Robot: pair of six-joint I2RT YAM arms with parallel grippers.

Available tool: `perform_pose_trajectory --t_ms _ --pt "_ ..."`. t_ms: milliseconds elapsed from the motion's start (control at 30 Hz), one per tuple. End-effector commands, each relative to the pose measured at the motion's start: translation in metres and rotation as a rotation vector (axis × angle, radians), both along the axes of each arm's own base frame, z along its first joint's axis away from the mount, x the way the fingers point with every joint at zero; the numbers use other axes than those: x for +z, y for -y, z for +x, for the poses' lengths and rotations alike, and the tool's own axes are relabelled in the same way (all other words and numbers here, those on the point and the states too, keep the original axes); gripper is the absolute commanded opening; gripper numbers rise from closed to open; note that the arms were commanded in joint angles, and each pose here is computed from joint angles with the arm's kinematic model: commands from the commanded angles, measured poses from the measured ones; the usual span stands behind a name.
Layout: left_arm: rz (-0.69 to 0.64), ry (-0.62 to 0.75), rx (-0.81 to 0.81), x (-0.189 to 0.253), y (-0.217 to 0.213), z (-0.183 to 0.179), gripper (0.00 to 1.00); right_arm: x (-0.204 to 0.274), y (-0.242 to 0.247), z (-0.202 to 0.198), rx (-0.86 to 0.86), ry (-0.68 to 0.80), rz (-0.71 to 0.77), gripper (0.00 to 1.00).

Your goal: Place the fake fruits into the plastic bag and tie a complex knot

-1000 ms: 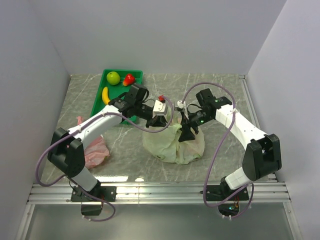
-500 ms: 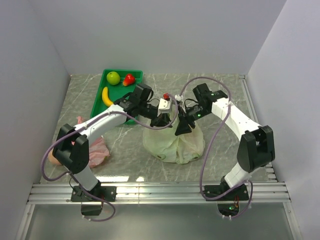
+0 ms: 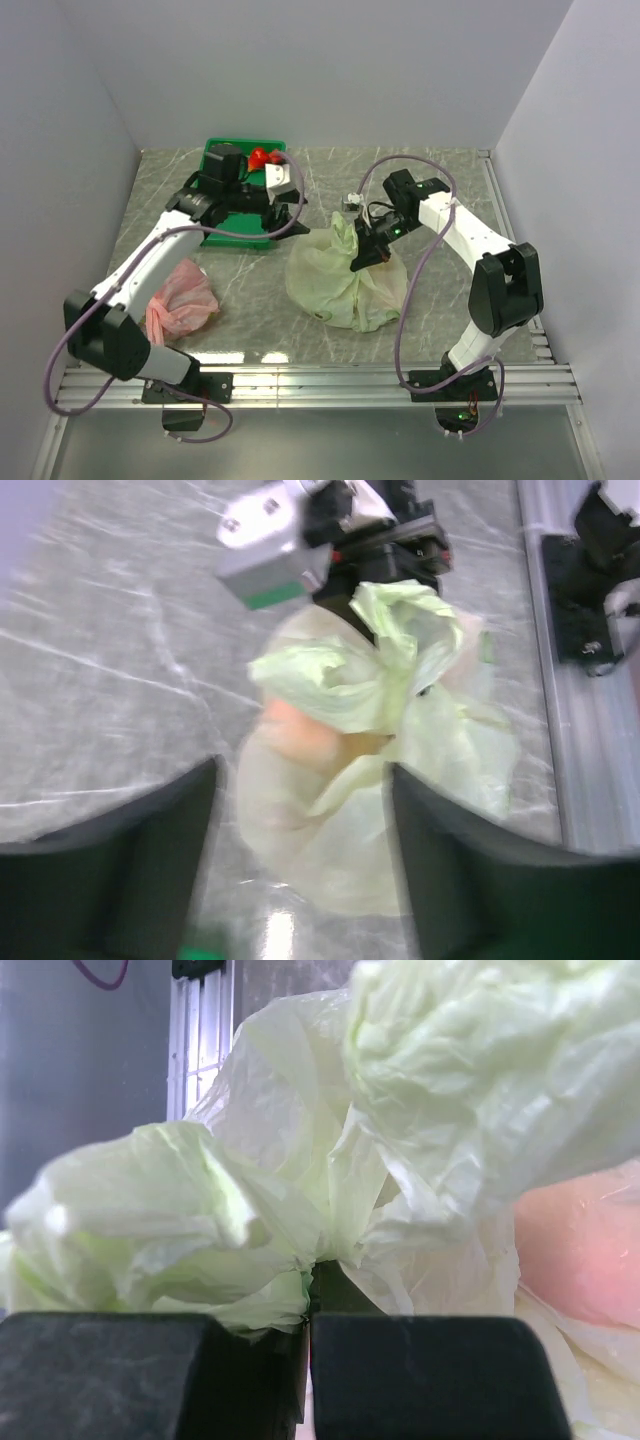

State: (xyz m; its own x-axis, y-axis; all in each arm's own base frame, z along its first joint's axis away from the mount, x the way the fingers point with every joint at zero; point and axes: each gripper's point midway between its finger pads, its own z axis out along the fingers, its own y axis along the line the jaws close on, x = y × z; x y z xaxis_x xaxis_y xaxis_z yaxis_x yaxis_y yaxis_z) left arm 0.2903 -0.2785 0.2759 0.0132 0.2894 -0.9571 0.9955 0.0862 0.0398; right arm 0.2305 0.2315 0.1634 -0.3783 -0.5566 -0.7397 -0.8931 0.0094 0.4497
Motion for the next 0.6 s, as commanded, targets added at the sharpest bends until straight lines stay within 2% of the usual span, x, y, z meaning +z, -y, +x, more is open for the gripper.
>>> perform_pose_trajectory --t_ms 0,33,100,133,300,367,433,567 --pt "0.0 0.056 0.061 0.016 -0.009 0.002 0.81 0.019 -0.006 0.001 0.032 0.041 0.051 0.0" --pt "0.001 0.078 0.063 0.018 -0.009 0.006 0.91 0.019 -0.006 0.001 0.034 0.042 0.05 0.0" --pt "0.005 0.143 0.02 0.019 -0.005 0.01 0.93 0.02 -0.006 0.003 0.034 0.055 0.046 0.0" --pt "-0.011 0.162 -0.016 0.025 -0.002 0.007 0.99 0.021 -0.006 0.004 0.035 0.061 0.042 0.0" --pt "0.041 0.343 -0.183 0.014 0.012 0.01 0.99 0.021 -0.005 0.005 0.057 0.106 0.028 0.0" --pt "0.052 0.35 -0.215 0.008 0.017 0.014 0.99 0.021 -0.004 0.003 0.061 0.118 0.024 0.0" --pt "0.052 0.419 -0.259 0.011 0.023 0.016 0.99 0.018 -0.004 -0.001 0.073 0.122 0.017 0.0" --pt "0.057 0.473 -0.343 -0.002 0.036 0.01 0.9 0.015 -0.002 -0.003 0.083 0.132 0.006 0.0"
